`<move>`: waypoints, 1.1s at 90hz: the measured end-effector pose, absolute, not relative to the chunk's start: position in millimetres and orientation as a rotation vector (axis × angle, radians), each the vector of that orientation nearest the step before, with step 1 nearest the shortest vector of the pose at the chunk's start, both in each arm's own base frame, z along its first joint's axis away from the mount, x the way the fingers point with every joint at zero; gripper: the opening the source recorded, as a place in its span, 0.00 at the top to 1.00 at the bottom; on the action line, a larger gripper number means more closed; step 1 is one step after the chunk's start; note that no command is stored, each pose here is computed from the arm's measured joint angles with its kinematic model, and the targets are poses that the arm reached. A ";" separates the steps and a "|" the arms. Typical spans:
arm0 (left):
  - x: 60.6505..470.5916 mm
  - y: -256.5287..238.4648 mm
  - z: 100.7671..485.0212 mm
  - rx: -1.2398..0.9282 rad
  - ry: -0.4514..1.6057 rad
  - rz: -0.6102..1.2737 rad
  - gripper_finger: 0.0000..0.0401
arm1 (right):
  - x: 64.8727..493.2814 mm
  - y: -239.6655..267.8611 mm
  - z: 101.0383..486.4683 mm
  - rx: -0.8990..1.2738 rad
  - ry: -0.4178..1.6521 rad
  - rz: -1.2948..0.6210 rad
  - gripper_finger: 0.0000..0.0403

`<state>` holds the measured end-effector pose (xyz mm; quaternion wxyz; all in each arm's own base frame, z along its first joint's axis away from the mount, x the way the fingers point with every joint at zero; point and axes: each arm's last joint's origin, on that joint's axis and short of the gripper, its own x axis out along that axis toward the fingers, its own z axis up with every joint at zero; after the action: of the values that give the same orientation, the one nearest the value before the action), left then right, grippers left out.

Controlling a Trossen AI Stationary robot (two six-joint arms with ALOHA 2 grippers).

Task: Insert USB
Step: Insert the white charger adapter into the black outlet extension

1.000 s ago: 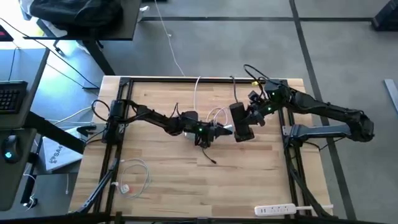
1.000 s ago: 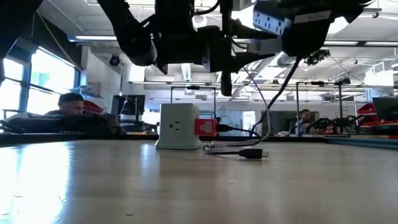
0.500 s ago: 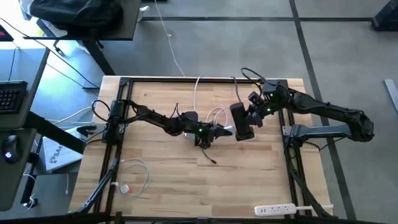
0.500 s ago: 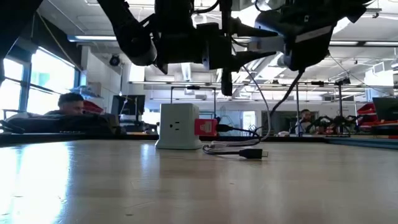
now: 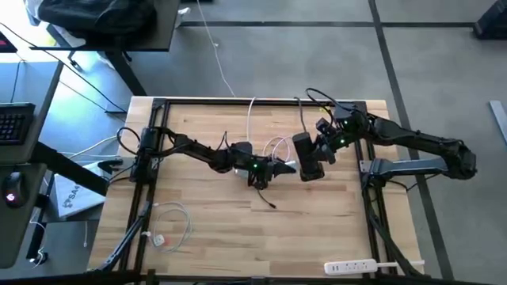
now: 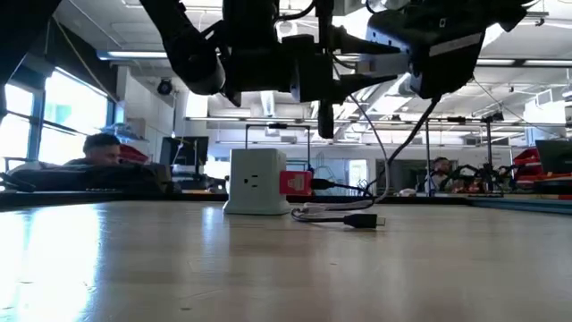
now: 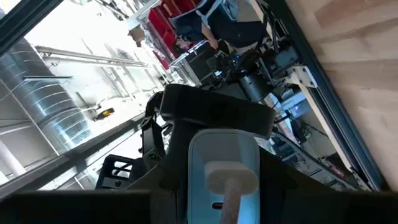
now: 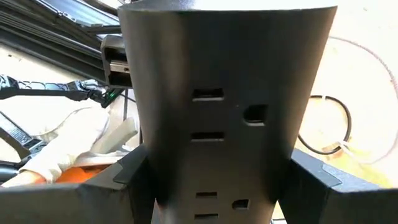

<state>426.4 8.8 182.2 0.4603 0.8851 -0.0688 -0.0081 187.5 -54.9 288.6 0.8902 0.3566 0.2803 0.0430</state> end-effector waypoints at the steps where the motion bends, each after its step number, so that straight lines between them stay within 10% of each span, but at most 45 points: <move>1: 426.4 8.8 182.2 2.178 -0.167 -0.019 0.77 | 187.5 -54.9 288.6 0.741 0.582 0.089 0.44; 99: 425.0 17.9 190.6 2.222 -0.181 0.112 0.77 | 190.5 -57.5 294.5 0.747 0.510 0.036 0.44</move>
<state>425.0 17.9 190.6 0.4390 0.8944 -0.0728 0.0452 190.5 -57.5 294.5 0.8993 0.3609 0.2465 0.0174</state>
